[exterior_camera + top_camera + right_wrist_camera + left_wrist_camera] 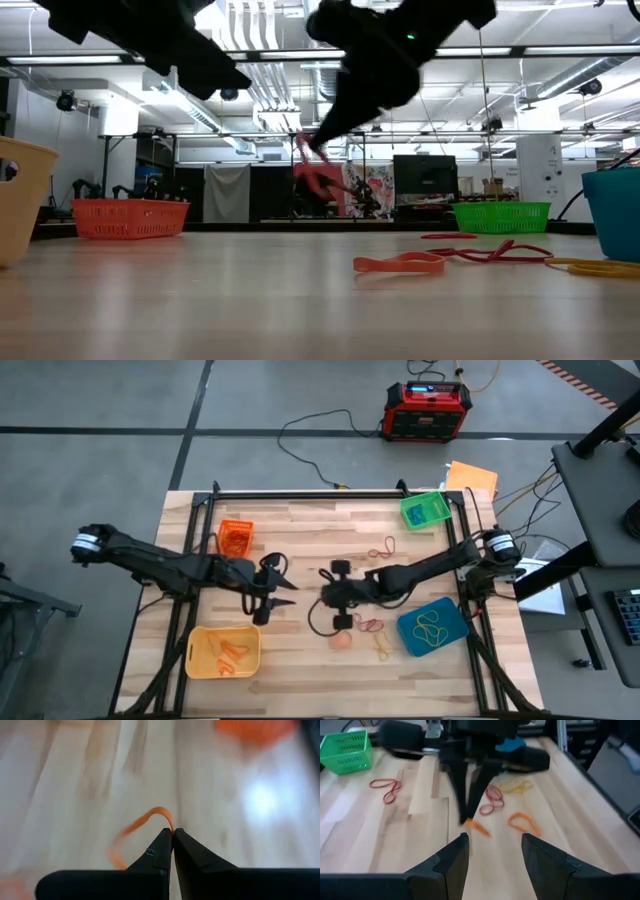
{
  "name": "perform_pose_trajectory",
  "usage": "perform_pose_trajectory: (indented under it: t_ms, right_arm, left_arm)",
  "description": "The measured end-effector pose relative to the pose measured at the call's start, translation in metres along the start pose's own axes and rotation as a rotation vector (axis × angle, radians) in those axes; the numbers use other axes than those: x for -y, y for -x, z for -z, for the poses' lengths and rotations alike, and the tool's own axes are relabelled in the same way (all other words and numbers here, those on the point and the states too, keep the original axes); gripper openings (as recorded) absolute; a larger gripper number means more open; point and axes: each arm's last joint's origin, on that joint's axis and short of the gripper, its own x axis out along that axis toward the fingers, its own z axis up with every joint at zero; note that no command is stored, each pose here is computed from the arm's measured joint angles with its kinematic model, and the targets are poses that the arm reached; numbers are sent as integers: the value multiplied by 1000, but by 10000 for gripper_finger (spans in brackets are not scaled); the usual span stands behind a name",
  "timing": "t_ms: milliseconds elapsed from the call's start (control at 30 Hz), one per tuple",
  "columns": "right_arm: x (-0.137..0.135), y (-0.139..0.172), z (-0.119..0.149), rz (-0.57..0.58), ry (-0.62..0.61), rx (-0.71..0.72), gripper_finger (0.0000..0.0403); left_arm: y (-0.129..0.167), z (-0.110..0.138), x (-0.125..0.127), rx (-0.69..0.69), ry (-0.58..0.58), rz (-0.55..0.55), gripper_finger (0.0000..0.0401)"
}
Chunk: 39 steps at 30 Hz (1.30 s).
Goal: Sort rubber bands into baskets
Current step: Put the orange rubber band into the yellow bin
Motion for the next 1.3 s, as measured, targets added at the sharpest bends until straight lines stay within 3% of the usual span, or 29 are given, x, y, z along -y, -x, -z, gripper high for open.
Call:
perform_pose_trajectory:
  t_ms: [167,300,433,933,1067,1233,1300]
  right_arm:
    - [12,-2,-17,27,146,207,9]
    - [22,-1,-26,61,173,302,9]
    - [25,-1,-29,82,224,328,9]
    - [40,1,-36,134,304,391,9]
    - [42,5,-38,143,307,402,9]
    - [43,7,-39,147,313,408,9]
    - [43,7,-39,146,311,407,9]
  left_arm:
    - [-8,4,0,71,15,-11,167]
    - [-12,6,-3,83,43,-115,167]
    - [-16,8,-7,80,72,-252,167]
    - [-34,15,-7,85,85,-264,163]
    - [-37,17,-7,76,95,-266,130]
    - [-37,17,-7,73,95,-267,29]
    - [-37,17,-7,73,95,-267,10]
